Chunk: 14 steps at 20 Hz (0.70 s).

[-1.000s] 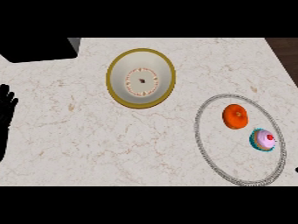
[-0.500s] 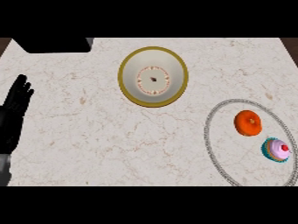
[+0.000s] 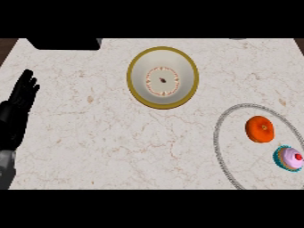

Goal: Pick the cupcake from the placemat and place it in the bowl

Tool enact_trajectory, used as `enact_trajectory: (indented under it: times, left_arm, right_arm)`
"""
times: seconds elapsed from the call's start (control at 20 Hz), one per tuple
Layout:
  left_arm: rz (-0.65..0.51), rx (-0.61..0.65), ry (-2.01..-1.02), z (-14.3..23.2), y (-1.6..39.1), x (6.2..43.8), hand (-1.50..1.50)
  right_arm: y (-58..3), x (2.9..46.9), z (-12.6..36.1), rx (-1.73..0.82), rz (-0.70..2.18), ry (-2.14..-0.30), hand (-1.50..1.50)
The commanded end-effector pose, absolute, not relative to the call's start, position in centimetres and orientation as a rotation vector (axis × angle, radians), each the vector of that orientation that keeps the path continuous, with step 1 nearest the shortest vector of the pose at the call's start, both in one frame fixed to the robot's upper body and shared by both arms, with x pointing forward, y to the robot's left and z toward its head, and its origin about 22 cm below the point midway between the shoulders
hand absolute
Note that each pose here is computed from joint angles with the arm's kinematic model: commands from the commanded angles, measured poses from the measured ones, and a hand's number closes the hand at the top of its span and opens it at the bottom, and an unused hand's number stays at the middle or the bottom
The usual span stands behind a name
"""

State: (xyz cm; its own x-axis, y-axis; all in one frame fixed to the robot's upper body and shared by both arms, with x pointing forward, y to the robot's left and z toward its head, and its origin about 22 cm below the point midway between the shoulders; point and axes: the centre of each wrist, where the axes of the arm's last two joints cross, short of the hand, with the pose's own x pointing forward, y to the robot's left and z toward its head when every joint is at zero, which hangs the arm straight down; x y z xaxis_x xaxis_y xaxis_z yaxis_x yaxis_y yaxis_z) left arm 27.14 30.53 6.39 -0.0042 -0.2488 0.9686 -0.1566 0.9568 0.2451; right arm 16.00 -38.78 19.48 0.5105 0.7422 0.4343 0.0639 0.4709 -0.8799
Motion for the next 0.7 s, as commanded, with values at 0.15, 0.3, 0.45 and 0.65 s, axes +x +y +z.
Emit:
enact_trajectory:
  times: [0.15,0.3,0.45,0.65]
  left_arm:
    - [-0.073,0.332,-1.56,6.3,29.7,28.1,0.0]
    - [-0.085,0.336,-1.577,4.6,30.0,27.6,0.0]
    - [-0.092,0.317,-1.583,6.3,30.2,29.3,0.0]
    - [-0.078,0.328,-1.575,5.2,31.0,28.1,0.0]
  right_arm:
    - [-39.3,18.9,19.3,-0.845,0.649,-0.792,-1.5]
    - [-39.3,20.1,16.5,-0.781,0.671,-0.751,-1.5]
    - [-39.1,21.4,15.7,-0.744,0.735,-0.641,-1.5]
    - [-37.7,22.0,14.7,-0.683,0.783,-0.587,-1.5]
